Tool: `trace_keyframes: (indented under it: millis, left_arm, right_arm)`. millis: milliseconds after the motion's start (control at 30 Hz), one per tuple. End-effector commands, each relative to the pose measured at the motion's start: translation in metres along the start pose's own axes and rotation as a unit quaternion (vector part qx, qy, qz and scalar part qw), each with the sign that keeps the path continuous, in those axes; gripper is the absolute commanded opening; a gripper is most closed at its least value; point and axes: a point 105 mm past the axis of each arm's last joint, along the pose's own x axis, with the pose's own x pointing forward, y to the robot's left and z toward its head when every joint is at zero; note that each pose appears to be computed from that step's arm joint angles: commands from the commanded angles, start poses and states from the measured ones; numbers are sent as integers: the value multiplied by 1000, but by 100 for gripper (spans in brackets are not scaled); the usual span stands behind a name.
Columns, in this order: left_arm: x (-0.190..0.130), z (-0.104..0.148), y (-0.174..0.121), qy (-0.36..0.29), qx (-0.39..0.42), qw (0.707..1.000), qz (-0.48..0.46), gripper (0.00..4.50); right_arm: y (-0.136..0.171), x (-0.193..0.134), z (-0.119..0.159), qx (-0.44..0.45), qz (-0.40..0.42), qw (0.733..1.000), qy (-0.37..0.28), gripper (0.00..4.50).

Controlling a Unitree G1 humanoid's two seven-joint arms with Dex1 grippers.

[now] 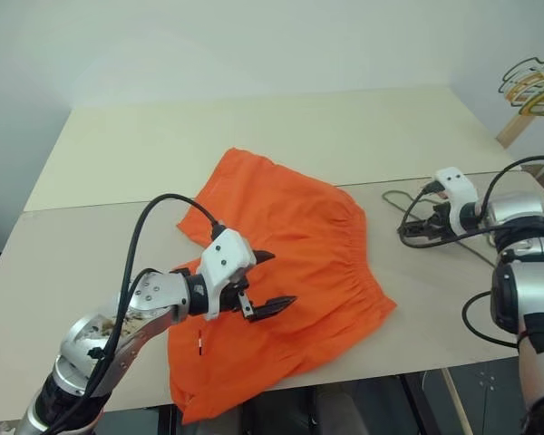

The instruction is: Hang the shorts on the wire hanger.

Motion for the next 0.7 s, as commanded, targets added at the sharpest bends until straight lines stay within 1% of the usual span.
trace_keyframes:
  millis: [33, 100, 167, 467, 500, 567, 700]
  left_arm:
    - [1, 7, -4, -10, 26, 1000, -2, 448]
    - [1, 8, -4, -12, 27, 1000, -3, 450]
    - [2, 8, -4, -11, 30, 999, -3, 450]
    - [4, 12, -2, -14, 44, 999, 1, 450]
    - [4, 12, -2, -14, 44, 999, 3, 450]
    - [5, 11, 0, -13, 44, 999, 5, 450]
    - [5, 9, 2, -9, 50, 999, 11, 450]
  right_arm:
    - [2, -3, 2, -15, 11, 1000, 12, 433]
    - [2, -2, 0, -27, 9, 999, 22, 396]
    - [3, -1, -4, -32, 11, 999, 34, 335]
    - [5, 4, -10, -46, 10, 997, 54, 24]
    - [4, 4, -9, -44, 6, 998, 50, 4]
    - [2, 5, -7, -51, -6, 998, 44, 4]
    - [-3, 3, 4, -50, -30, 998, 13, 4]
